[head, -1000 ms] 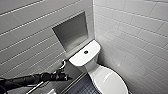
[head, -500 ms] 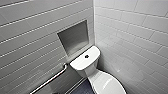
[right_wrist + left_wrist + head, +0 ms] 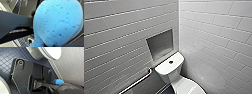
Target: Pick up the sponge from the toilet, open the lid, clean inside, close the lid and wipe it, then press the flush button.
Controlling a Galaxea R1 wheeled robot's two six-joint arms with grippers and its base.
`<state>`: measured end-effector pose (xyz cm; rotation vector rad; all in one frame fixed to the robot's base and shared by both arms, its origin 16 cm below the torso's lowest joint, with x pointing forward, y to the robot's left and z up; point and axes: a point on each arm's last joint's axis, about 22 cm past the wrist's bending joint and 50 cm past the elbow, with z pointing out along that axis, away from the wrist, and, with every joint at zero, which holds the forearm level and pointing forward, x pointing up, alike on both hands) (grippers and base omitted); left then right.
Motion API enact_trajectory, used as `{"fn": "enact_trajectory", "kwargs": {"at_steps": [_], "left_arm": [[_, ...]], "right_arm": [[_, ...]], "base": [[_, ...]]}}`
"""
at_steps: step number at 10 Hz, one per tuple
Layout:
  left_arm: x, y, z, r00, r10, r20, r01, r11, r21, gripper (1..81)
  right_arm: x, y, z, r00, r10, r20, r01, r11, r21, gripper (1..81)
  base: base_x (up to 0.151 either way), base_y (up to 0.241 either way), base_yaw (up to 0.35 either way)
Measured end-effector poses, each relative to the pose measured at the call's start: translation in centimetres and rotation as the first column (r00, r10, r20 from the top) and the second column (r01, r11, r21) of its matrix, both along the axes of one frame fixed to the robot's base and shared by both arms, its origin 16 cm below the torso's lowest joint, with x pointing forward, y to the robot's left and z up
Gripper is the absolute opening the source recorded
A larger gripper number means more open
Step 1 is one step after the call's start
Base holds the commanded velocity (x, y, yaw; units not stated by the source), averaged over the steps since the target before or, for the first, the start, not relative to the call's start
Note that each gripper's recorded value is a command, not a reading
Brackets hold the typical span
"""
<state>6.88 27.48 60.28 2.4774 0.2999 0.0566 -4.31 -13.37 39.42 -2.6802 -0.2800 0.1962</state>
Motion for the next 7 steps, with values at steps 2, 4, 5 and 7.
{"fn": "enact_trajectory", "kwargs": {"at_steps": [2, 4, 5, 7], "left_arm": [[-2.7, 1.3, -4.5, 1.0, -0.005, -0.021, 0.006, 0.996, 0.084, 1.0], [-6.5, 0.5, -8.2, 0.998, -0.014, -0.067, 0.022, 0.991, 0.13, 1.0], [-8.3, -0.6, -9.7, 0.996, -0.018, -0.085, 0.03, 0.99, 0.14, 1.0], [-9.6, -0.9, -12.4, 0.997, -0.018, -0.073, 0.033, 0.98, 0.198, 1.0]], "right_arm": [[0.0, 0.0, -0.1, 1.0, 0.001, 0.002, -0.001, 1.0, -0.002, 1.0], [0.0, -0.1, -0.1, 1.0, 0.003, 0.005, -0.003, 1.0, -0.007, 1.0], [0.2, -0.1, -0.2, 1.0, 0.003, 0.01, -0.003, 0.9999, -0.01, 1.0], [1.8, -0.3, -0.1, 0.999, 0.008, 0.05, -0.007, 0.9998, -0.02, 1.0]], "base": [[0.0, 0.0, 0.0], [0.0, 0.0, 0.0], [0.0, 0.0, 0.0], [0.0, 0.0, 0.0]]}}
